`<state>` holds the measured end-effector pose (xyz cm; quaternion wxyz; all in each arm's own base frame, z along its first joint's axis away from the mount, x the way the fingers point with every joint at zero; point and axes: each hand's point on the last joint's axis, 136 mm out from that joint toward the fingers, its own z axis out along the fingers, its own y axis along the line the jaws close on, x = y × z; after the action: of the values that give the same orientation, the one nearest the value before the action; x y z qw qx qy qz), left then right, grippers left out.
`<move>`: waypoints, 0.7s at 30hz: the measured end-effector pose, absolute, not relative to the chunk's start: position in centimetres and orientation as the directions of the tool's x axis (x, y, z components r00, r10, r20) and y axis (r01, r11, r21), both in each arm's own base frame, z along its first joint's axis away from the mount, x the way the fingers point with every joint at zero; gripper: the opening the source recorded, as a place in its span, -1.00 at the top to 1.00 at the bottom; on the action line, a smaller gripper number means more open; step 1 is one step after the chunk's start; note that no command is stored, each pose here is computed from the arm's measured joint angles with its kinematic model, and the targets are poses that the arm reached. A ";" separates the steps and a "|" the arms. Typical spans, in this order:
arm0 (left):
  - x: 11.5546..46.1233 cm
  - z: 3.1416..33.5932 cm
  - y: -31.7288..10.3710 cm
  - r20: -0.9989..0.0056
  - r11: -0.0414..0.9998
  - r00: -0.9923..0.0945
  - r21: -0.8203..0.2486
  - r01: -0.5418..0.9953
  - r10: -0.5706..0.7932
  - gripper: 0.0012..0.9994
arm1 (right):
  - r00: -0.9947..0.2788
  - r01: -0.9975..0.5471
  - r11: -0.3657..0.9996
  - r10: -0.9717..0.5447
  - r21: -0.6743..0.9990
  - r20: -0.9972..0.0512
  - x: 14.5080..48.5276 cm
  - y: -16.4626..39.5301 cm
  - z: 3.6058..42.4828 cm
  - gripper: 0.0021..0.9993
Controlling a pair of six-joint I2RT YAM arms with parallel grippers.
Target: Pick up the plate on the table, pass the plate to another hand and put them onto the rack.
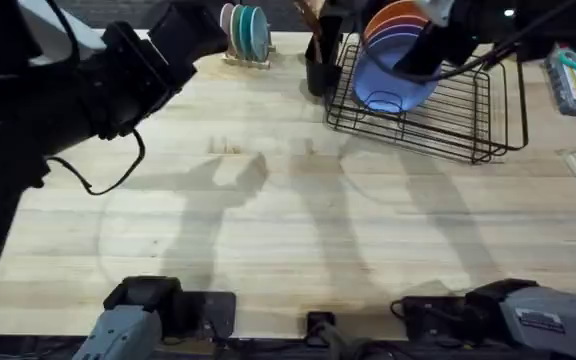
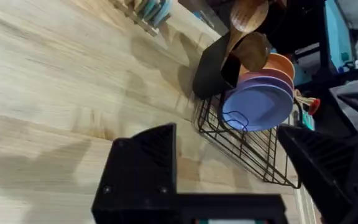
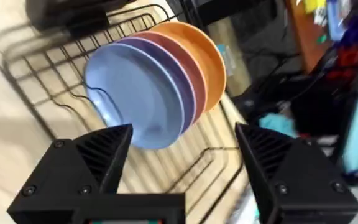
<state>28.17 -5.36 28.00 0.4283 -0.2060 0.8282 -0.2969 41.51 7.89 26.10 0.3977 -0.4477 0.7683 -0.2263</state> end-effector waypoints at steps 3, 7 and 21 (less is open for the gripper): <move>28.2 28.0 -5.4 -0.587 0.739 -0.548 -0.668 -0.087 -0.596 -0.99 | -0.349 -0.464 0.610 -0.792 -0.642 -0.501 40.2 7.5 27.1 -1.00; 28.2 28.0 -5.4 -0.587 0.739 -0.549 -0.668 -0.087 -0.596 -0.99 | -0.432 -0.387 0.766 -0.643 -0.514 -0.633 38.6 7.3 28.1 -1.00; 28.1 28.1 -5.7 -0.638 0.783 -0.563 -0.622 -0.024 -0.525 -0.99 | -0.734 -0.174 0.983 -0.096 0.050 -0.672 32.6 8.6 25.5 -1.00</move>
<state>28.07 -5.72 28.06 0.4375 -0.1640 0.8366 -0.2861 32.58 8.62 25.50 0.3571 -0.0726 0.9296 0.0545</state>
